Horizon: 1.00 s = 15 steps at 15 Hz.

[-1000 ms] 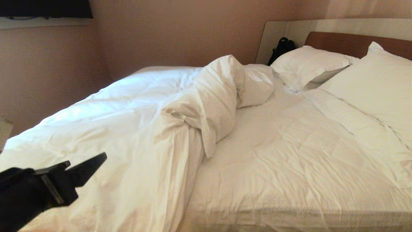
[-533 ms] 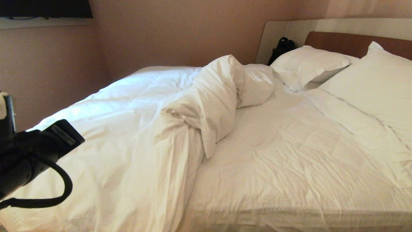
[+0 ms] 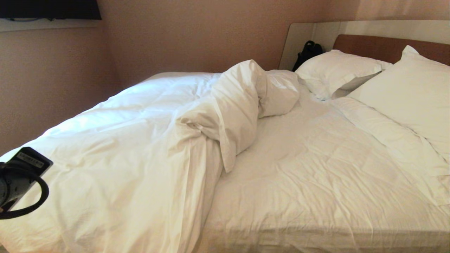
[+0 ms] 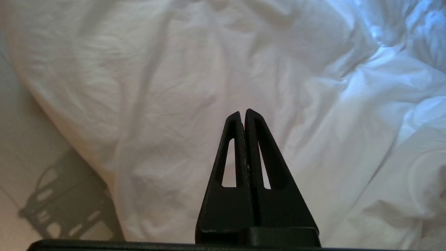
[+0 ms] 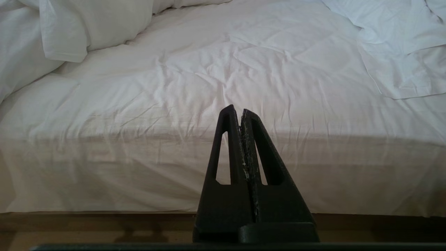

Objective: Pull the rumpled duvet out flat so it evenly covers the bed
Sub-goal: Flatten the corners of the folded blanket

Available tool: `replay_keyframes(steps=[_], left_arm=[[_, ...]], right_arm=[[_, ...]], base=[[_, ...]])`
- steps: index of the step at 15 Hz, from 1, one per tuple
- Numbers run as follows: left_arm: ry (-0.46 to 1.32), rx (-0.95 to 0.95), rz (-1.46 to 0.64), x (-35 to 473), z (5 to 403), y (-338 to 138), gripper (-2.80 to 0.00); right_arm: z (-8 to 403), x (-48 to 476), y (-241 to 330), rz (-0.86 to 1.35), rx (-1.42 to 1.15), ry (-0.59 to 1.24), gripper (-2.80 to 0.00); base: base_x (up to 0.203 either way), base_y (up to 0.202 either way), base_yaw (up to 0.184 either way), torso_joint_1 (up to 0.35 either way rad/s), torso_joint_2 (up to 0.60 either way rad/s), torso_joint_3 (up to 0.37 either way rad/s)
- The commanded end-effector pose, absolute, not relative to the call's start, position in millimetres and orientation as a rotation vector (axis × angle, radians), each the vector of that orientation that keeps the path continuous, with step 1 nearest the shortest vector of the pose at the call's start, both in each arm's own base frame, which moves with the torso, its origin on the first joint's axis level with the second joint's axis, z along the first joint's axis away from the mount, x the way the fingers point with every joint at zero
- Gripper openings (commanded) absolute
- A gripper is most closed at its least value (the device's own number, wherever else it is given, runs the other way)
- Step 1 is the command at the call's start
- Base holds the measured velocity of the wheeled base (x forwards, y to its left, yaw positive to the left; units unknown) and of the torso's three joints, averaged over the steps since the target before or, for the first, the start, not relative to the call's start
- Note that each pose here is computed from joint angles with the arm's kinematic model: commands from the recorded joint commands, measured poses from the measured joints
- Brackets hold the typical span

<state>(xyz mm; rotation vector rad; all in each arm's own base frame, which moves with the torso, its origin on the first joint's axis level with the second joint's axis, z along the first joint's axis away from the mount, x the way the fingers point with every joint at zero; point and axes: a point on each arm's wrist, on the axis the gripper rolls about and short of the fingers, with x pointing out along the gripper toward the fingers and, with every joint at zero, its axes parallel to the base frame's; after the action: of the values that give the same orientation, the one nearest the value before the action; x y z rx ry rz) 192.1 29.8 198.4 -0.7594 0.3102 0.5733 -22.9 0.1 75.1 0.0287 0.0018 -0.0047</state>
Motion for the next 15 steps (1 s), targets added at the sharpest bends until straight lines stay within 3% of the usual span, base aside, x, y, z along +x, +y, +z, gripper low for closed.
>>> replay_keyframes(steps=[1,9,12,15], left_arm=[[0.325,-0.778,0.599,188.4,192.2,37.7,-2.80],[0.225,-0.680,0.385,122.2,219.8,22.9,-2.80],[0.283,-0.687,0.412,118.7,213.0,23.0,-2.80],[0.412,-0.826,0.551,141.0,186.5,33.7,-2.80]], right_arm=[[75.2,-22.8,0.1,-0.005,0.029,0.003,-2.80],[75.2,-22.8,0.1,-0.005,0.029,0.003,-2.80],[75.2,-22.8,0.1,-0.005,0.029,0.003,-2.80],[75.2,-22.8,0.1,-0.005,0.029,0.003,-2.80]], base=[[0.000,0.000,0.000,0.000,0.00,0.000],[0.000,0.000,0.000,0.000,0.00,0.000],[0.000,0.000,0.000,0.000,0.00,0.000],[0.000,0.000,0.000,0.000,0.00,0.000]])
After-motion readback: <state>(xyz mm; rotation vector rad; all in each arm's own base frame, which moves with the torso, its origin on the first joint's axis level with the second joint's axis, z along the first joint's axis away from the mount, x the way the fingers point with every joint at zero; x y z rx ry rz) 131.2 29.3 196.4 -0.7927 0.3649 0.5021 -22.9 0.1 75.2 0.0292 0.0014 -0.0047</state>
